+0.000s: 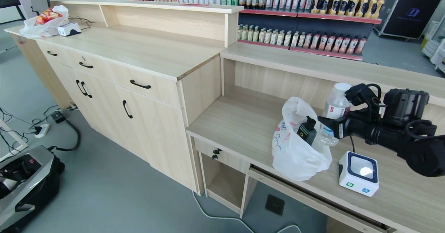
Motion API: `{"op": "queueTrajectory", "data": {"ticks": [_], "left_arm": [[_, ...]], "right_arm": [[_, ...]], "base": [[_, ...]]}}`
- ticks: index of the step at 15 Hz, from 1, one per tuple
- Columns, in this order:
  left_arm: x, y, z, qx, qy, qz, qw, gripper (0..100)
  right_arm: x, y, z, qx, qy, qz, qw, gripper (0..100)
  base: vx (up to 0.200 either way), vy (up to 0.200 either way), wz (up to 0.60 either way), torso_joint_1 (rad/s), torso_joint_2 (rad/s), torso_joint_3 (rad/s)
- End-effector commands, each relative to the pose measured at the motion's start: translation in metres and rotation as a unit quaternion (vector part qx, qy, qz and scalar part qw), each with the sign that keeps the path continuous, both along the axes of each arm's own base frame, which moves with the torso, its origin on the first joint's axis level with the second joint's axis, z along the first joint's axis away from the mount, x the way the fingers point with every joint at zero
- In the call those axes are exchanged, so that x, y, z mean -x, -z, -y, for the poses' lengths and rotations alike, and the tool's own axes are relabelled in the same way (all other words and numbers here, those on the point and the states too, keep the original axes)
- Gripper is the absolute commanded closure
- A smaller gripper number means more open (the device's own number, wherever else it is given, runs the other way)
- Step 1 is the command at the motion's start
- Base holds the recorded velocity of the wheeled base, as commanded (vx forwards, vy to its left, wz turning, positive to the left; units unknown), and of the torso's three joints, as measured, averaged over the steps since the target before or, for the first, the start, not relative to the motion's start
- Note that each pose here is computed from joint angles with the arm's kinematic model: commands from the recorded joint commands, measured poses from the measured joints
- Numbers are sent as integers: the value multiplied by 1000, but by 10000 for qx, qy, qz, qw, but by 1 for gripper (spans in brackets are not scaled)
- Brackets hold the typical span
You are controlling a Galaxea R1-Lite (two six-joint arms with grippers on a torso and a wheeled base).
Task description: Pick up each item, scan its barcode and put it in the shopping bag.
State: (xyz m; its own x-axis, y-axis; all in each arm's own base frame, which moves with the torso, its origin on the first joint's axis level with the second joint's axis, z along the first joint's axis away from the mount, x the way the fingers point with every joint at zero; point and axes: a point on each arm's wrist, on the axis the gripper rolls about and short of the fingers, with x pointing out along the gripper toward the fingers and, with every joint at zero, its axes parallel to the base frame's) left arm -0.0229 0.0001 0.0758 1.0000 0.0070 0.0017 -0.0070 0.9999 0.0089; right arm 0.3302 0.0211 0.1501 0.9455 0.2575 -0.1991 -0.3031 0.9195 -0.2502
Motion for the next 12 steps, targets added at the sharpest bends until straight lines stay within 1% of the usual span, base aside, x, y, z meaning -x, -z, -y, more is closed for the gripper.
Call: {"op": "queueTrajectory", "data": {"ticks": [1,3,7,9,12], "left_arm": [[0,0,0,-1,-11,7,10000,0],[0,0,0,-1,-3,-1,10000,0],[0,0,0,-1,-11,7,10000,0],[0,0,0,-1,-11,-1,10000,0],[0,0,0,-1,-3,7,10000,0]], "right_arm": [[-11,25,-5,9,-88,-263,9996,100],[-17,42,-5,16,-88,-393,9992,100],[-26,59,-5,5,-76,-466,9989,100],[-32,73,-6,2,-74,-552,9984,100],[-40,87,-10,-19,-164,-425,9990,100]], "base": [[0,0,0,0,0,0],[0,0,0,0,0,0],[0,0,0,0,0,0],[0,0,0,0,0,0],[0,0,0,0,0,0]]}}
